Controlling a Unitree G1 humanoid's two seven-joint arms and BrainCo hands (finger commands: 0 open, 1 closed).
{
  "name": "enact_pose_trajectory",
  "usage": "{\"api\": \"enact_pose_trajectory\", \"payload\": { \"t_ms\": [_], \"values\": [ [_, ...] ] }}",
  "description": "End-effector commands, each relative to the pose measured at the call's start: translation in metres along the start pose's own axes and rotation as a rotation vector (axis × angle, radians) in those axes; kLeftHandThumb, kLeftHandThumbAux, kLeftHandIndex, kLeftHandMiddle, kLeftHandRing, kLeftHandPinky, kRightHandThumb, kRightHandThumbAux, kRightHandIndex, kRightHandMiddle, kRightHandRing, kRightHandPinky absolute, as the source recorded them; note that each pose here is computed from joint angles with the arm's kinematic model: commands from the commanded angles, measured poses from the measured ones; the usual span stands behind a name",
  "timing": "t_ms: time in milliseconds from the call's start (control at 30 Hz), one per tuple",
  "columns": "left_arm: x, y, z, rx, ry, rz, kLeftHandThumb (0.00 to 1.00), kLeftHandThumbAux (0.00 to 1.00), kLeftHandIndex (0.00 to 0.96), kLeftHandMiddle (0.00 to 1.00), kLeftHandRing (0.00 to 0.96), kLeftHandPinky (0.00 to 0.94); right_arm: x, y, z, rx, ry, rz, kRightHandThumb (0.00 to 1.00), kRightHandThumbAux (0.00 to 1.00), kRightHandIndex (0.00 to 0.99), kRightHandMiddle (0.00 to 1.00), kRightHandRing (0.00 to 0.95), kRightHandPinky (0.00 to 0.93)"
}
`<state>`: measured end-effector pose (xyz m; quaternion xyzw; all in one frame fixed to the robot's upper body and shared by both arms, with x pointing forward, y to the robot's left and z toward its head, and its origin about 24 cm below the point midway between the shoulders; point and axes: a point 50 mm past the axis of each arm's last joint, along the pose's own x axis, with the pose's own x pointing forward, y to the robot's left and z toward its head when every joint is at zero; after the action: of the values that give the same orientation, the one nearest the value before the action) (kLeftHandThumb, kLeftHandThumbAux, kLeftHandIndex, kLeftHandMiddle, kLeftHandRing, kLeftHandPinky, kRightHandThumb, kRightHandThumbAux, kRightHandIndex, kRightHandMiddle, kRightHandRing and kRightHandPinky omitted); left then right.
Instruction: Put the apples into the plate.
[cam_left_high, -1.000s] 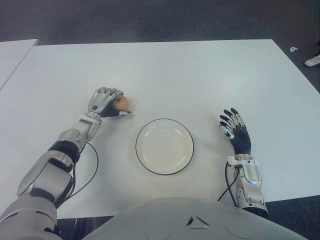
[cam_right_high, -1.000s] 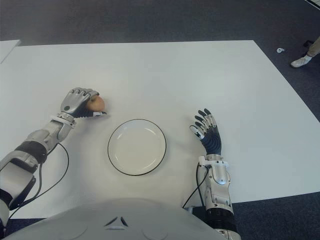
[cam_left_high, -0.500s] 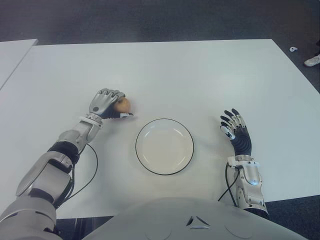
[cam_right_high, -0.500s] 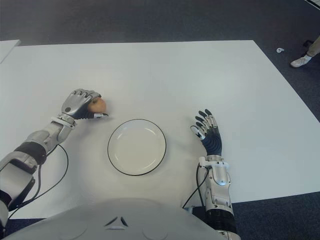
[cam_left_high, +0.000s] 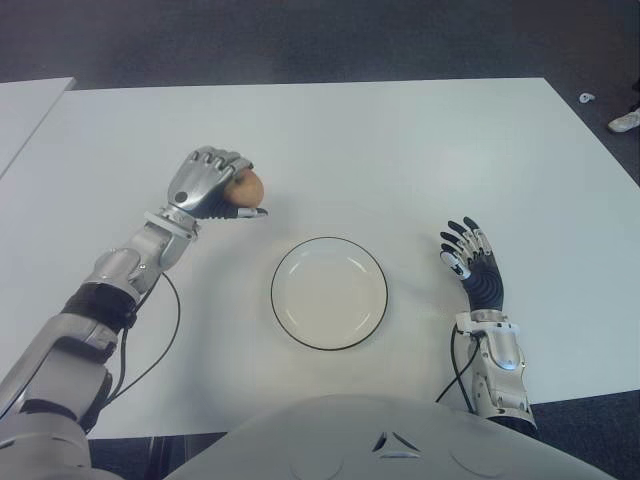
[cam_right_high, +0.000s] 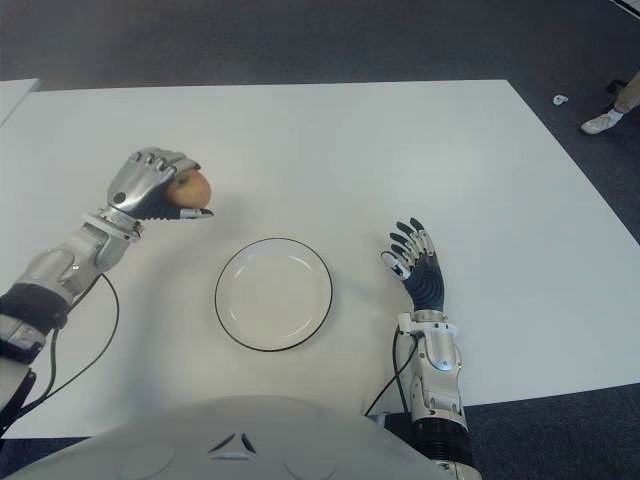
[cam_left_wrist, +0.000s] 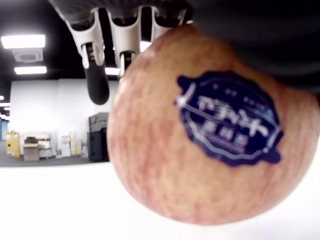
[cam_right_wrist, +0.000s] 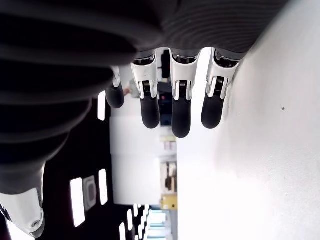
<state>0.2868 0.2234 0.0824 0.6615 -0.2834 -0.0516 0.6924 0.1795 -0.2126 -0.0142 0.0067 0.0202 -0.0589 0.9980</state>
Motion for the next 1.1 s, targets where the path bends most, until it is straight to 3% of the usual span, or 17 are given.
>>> {"api": "enact_pose_trajectory", "payload": {
  "t_ms": [33, 300, 567, 933, 1100],
  "values": [
    [-0.003, 0.008, 0.006, -0.013, -0.008, 0.013, 0.855, 0.666, 0.401, 0.535, 0.835, 0.798, -0.027, 0.001, -0.039, 0.021, 0.245, -0.022, 0.287, 0.647, 0.066, 0.182, 0.215, 0.226],
    [0.006, 0.026, 0.021, -0.041, -0.061, 0.056, 0.856, 0.664, 0.403, 0.54, 0.851, 0.829, -0.025, 0.003, -0.042, 0.021, 0.255, -0.029, 0.289, 0.65, 0.058, 0.176, 0.214, 0.242],
    [0.007, 0.033, 0.04, -0.042, -0.112, 0.067, 0.856, 0.663, 0.405, 0.54, 0.847, 0.827, -0.026, 0.004, -0.043, 0.012, 0.259, -0.02, 0.281, 0.672, 0.051, 0.174, 0.215, 0.238],
    [-0.001, 0.028, 0.064, -0.056, -0.164, 0.061, 0.855, 0.663, 0.405, 0.538, 0.839, 0.825, -0.026, 0.004, -0.043, 0.003, 0.258, -0.017, 0.266, 0.686, 0.045, 0.165, 0.207, 0.229],
    [-0.005, 0.019, 0.087, -0.125, -0.205, 0.036, 0.855, 0.663, 0.405, 0.537, 0.836, 0.823, -0.026, 0.006, -0.044, 0.004, 0.264, -0.014, 0.261, 0.69, 0.045, 0.165, 0.207, 0.227]
  ]
}}
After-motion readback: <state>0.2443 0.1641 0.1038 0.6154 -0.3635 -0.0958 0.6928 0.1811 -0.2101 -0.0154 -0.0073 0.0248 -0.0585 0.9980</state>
